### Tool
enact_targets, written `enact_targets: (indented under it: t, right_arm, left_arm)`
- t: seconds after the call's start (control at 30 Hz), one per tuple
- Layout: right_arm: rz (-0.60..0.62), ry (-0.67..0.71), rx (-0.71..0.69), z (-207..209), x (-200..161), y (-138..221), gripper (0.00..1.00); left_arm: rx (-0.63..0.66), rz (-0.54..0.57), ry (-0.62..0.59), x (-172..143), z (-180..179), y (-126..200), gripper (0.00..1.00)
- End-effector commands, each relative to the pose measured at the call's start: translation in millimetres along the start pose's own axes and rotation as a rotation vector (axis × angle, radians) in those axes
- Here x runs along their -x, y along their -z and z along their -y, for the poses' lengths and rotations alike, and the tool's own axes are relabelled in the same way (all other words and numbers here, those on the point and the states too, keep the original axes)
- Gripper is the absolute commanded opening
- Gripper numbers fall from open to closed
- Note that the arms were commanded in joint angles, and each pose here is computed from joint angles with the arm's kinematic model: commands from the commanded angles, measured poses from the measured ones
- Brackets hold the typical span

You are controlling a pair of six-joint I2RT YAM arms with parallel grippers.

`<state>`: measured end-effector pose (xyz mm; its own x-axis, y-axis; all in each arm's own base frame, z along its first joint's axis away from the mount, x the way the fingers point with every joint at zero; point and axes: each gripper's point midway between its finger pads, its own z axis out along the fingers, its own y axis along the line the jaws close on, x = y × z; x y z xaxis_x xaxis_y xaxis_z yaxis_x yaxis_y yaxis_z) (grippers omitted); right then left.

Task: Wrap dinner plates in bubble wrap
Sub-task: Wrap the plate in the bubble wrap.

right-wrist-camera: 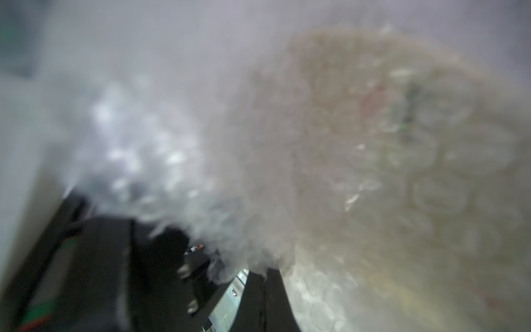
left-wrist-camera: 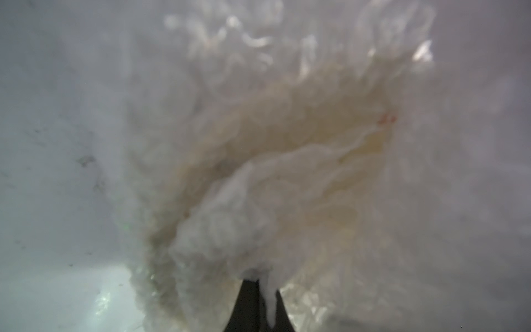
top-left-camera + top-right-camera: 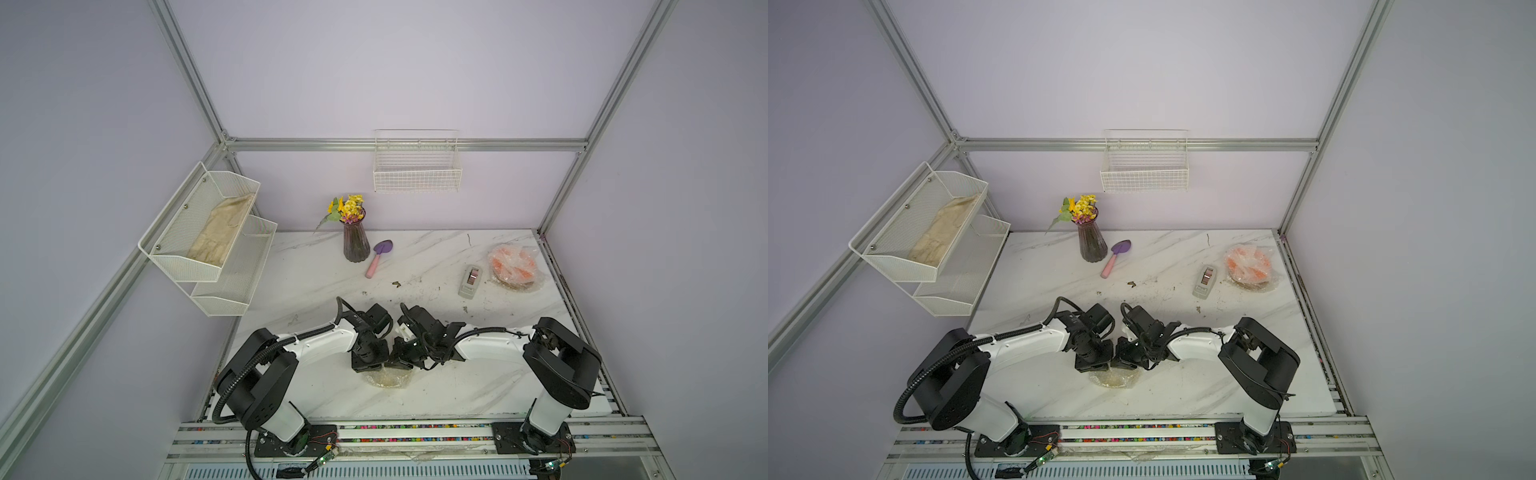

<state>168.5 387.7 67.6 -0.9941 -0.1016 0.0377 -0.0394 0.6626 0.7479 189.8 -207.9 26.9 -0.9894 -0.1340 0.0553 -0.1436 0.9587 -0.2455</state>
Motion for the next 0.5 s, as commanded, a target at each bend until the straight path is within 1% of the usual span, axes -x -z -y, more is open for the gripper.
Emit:
enact_targets:
  t: [0.0, 0.13, 0.23, 0.33, 0.4, 0.47]
  right_arm:
    - [-0.077, 0.003, -0.017, 7.6, -18.7, -6.4, 0.0]
    - [-0.123, -0.047, -0.037, 32.9, -29.2, -25.6, 0.0]
    - [-0.119, -0.084, -0.081, 56.2, -33.1, -31.6, 0.0]
    - [-0.115, -0.099, -0.121, 70.6, -37.0, -31.4, 0.0]
    - [-0.113, -0.108, -0.128, 75.3, -38.5, -31.3, 0.0]
    - [-0.11, -0.111, -0.128, 76.2, -38.4, -31.4, 0.0]
  left_arm:
    - [0.045, -0.038, 0.045, -10.1, -16.9, -21.4, 0.05]
    - [0.044, -0.028, 0.059, -9.5, -18.1, -21.9, 0.05]
    - [0.031, 0.018, 0.053, -3.5, -14.6, -10.3, 0.07]
    - [0.001, 0.102, 0.04, 8.4, -4.2, 19.5, 0.1]
    - [-0.044, 0.164, 0.026, 16.5, 7.9, 44.1, 0.15]
    - [-0.109, 0.217, 0.014, 22.7, 22.2, 67.4, 0.23]
